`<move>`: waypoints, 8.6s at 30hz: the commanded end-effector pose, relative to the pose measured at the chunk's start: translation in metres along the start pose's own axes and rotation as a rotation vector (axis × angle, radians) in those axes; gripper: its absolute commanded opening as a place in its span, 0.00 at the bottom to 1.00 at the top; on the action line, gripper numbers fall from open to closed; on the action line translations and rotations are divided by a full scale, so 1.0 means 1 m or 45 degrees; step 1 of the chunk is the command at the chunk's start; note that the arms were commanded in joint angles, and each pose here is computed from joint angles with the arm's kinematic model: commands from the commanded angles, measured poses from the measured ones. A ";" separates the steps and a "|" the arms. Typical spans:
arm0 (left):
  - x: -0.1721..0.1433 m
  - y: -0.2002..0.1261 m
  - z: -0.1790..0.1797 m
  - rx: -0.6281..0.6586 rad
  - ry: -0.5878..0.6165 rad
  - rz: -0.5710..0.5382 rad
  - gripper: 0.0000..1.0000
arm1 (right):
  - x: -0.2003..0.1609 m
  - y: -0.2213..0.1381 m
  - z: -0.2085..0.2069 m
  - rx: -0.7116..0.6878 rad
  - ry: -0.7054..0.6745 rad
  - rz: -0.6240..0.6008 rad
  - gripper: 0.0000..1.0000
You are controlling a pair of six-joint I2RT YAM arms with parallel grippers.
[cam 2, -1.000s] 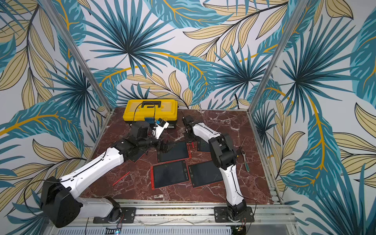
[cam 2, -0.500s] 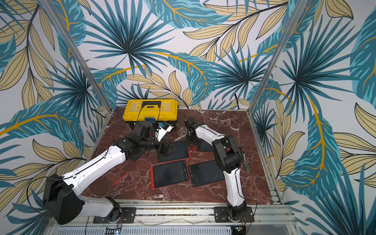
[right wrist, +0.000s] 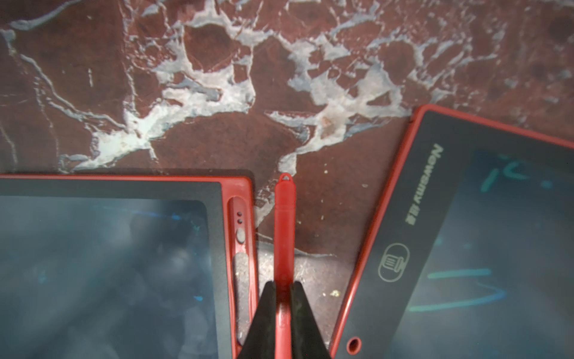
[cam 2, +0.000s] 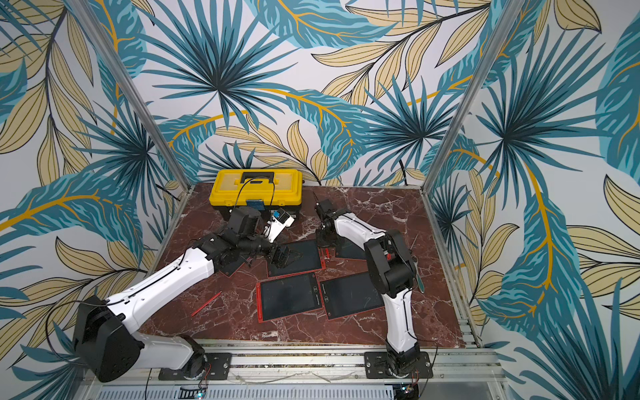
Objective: Place the stylus back onto the writing tablet
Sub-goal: Place the stylus on the writing tablet, then move the writing tablet to the center of the board.
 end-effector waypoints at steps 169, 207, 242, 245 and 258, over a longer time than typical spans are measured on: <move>-0.134 -0.013 0.111 0.834 -1.147 0.198 1.00 | -0.119 -0.182 0.004 0.169 0.220 -0.617 1.00; -0.097 0.084 0.122 0.568 -1.210 0.195 1.00 | -0.138 -0.162 -0.001 0.140 0.235 -0.579 1.00; -0.024 0.141 0.097 0.449 -1.001 0.182 1.00 | -0.153 -0.160 -0.005 0.114 0.238 -0.509 1.00; -0.026 0.116 0.095 0.536 -0.950 0.190 1.00 | -0.153 -0.159 0.001 0.165 0.225 -0.498 1.00; -0.109 -0.009 0.090 0.768 -1.088 0.273 1.00 | -0.141 -0.152 0.017 0.288 0.204 -0.485 1.00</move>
Point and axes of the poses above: each gripper's point midway between its finger pads, its own y axis out along the fingers, its own z axis along the line the jaws close on, x = y × z, the point moved 4 cm from there along -y, back along the fingers, and after that the axes turned 10 degrees about -y, right-handed, at the moved point
